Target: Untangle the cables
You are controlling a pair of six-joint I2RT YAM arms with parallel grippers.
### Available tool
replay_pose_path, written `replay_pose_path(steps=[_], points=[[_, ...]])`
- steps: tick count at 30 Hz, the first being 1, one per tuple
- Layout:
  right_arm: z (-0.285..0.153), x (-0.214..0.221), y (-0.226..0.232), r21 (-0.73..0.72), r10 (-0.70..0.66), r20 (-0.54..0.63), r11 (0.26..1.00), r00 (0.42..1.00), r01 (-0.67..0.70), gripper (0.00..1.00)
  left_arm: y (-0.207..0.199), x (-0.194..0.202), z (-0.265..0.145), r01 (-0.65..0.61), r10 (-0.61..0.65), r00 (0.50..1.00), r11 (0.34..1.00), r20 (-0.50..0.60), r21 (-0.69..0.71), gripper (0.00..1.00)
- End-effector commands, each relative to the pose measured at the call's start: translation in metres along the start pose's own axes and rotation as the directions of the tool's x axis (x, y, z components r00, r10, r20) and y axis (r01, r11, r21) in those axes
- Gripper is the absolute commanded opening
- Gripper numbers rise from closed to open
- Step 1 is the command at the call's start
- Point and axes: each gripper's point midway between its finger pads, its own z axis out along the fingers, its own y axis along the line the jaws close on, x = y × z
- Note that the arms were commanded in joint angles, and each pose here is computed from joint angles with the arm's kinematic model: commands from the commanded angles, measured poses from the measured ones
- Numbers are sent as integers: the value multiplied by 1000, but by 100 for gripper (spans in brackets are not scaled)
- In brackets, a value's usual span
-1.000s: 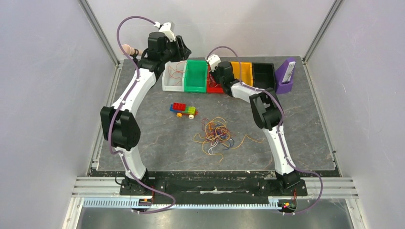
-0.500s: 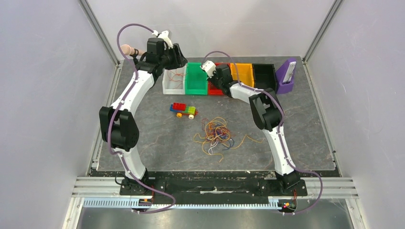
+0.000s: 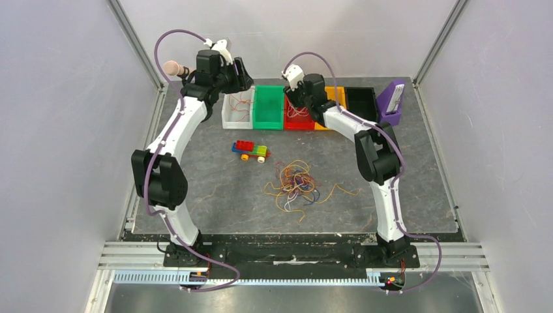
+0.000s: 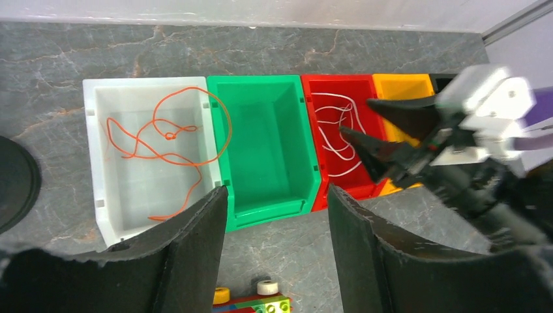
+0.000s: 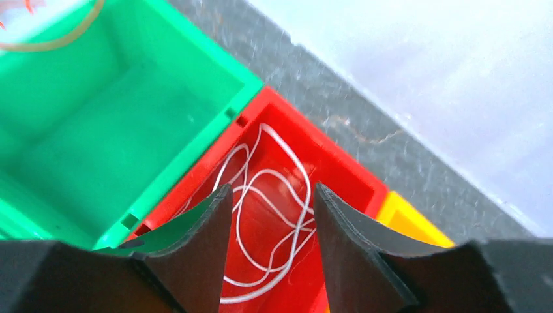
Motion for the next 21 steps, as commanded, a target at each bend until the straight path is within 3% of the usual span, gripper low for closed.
replay_pose_path(steps=[1, 3, 5, 10, 14, 21], points=[[-23, -62, -20, 13, 62, 154, 998, 986, -64, 55, 1, -24, -12, -170, 169, 984, 985, 53, 3, 66], [-24, -63, -20, 8, 50, 155, 999, 987, -52, 62, 3, -11, -3, -296, 298, 954, 954, -35, 56, 66], [-25, -62, -24, 16, 38, 149, 999, 988, -40, 64, 5, 1, 4, -422, 438, 893, 895, -103, 146, 67], [-38, -66, -35, -25, 116, 159, 993, 981, -113, 70, 28, 49, 21, -594, 700, 681, 700, -215, 396, 63], [-58, -69, -44, -54, 165, 172, 986, 971, -158, 79, 42, 68, 39, -657, 798, 568, 586, -201, 473, 58], [-84, -49, -63, -53, 221, 142, 975, 965, -216, 81, 58, 84, 72, -729, 885, 447, 446, -132, 520, 50]])
